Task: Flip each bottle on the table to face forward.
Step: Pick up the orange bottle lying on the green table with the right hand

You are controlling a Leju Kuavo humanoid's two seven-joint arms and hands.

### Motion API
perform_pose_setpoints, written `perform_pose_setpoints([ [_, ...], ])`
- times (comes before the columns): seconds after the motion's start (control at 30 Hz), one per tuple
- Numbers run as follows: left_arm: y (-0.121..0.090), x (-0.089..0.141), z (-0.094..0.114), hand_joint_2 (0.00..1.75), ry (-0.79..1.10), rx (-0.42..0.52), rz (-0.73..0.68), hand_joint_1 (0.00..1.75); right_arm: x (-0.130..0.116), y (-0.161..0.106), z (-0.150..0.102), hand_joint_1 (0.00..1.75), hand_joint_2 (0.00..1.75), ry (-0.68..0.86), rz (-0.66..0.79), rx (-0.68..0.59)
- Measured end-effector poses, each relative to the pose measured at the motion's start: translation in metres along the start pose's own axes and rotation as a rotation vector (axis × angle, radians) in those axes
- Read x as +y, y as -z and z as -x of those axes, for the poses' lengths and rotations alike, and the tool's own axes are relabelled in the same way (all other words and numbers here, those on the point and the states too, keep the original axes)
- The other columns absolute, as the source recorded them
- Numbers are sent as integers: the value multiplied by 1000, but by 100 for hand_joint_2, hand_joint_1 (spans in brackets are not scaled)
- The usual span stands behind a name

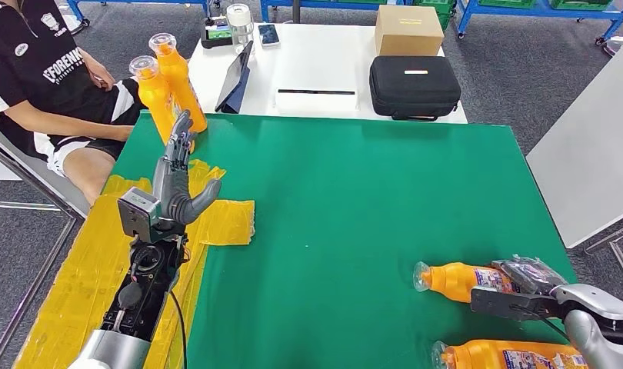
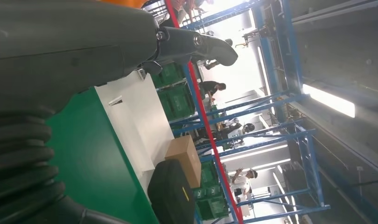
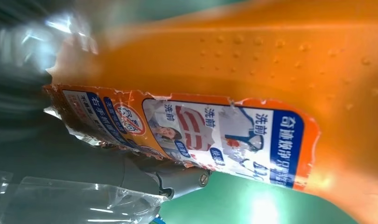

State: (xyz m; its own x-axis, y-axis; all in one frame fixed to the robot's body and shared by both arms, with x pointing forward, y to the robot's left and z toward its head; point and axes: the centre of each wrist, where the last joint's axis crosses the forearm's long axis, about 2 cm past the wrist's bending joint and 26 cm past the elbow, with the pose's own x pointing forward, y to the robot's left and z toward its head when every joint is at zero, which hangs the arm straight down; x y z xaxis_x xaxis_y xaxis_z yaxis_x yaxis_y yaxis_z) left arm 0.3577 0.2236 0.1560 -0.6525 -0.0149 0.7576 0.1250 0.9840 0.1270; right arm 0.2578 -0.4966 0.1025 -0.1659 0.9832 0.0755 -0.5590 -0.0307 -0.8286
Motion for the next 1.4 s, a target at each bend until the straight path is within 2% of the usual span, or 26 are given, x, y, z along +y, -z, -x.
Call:
perform_pose_setpoints([
  [0.23,1,0,0,175,-1,-2,0,0,0,0,-2,175,175,-41,32,12],
  [0.33,1,0,0,175,-2,-2,1,0,0,8,-14,175,175,-132,180,18],
  [0.43,1,0,0,175,-4,-1,3,0,-4,24,-38,175,175,-168,351,1],
  [0.57,0,-1,0,175,-6,0,3,0,-6,37,-59,175,175,-144,408,-23],
  [0.63,-1,-2,0,175,-8,6,5,0,-7,41,-68,175,175,-117,481,-41],
  [0.7,-2,-3,0,175,-18,16,12,0,-11,47,-83,175,175,-51,637,-67],
  [0.8,-1,-9,-3,175,-69,29,30,0,-24,58,-113,175,175,130,882,-125],
  [0.97,5,-21,-19,175,-150,21,74,0,-40,74,-167,175,175,412,1134,-252],
  [1.07,10,-28,-31,175,-195,6,100,0,-46,78,-192,175,175,529,1257,-298],
  [1.2,14,-34,-43,175,-220,-14,127,0,-50,82,-216,175,175,673,1339,-352],
  [1.4,21,-45,-54,175,-183,-15,180,0,-64,89,-250,175,175,961,1310,-538],
])
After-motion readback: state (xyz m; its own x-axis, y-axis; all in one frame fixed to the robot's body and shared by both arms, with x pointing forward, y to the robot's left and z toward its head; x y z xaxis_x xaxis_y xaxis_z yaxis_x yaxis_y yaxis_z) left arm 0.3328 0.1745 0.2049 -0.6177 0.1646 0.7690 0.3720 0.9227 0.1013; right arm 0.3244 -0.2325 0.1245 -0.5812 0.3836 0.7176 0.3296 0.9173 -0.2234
